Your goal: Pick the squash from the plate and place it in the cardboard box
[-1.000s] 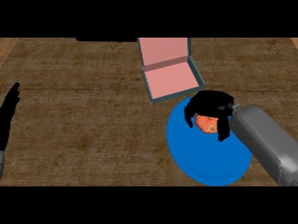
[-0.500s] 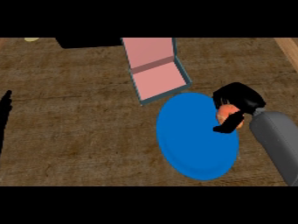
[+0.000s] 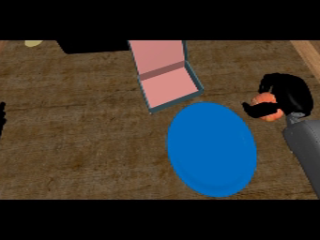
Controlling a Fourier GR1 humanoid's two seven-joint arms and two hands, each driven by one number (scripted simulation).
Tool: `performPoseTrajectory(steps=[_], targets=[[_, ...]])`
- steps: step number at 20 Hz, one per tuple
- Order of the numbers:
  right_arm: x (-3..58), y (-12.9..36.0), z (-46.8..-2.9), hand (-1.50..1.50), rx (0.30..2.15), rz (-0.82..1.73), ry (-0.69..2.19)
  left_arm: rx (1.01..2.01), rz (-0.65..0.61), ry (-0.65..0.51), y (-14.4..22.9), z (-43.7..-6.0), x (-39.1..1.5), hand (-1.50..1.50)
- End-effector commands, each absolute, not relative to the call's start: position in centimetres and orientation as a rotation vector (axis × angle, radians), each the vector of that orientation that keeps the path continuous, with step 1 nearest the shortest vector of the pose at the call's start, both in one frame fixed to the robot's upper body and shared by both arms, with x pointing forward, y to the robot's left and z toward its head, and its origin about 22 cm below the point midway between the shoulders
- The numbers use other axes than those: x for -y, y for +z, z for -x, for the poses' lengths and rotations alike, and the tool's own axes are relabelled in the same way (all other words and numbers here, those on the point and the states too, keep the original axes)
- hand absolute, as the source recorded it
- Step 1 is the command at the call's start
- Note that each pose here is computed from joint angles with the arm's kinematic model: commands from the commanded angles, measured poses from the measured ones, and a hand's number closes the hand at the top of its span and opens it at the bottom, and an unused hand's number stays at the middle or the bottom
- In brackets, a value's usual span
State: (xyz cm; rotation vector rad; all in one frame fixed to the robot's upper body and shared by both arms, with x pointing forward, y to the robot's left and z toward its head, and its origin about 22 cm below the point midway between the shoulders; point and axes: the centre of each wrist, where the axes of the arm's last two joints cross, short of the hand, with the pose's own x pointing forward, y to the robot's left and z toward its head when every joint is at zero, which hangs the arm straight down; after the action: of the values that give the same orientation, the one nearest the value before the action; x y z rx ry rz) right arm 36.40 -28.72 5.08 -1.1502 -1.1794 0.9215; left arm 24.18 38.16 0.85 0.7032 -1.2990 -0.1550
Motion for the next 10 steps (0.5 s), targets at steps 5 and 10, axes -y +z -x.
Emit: performPoseTrajectory(steps=[5,10], targets=[[21.5,13.9,-33.2,1.5,1.429,1.326,0.77,1.335,-0.681,-0.19,2.3,-24.5,-38.0,0.0],[17.9,16.4,-30.4,1.5,1.482,1.221,0.761,1.368,-0.671,-0.194,0.4,-25.1,-36.2,0.0]])
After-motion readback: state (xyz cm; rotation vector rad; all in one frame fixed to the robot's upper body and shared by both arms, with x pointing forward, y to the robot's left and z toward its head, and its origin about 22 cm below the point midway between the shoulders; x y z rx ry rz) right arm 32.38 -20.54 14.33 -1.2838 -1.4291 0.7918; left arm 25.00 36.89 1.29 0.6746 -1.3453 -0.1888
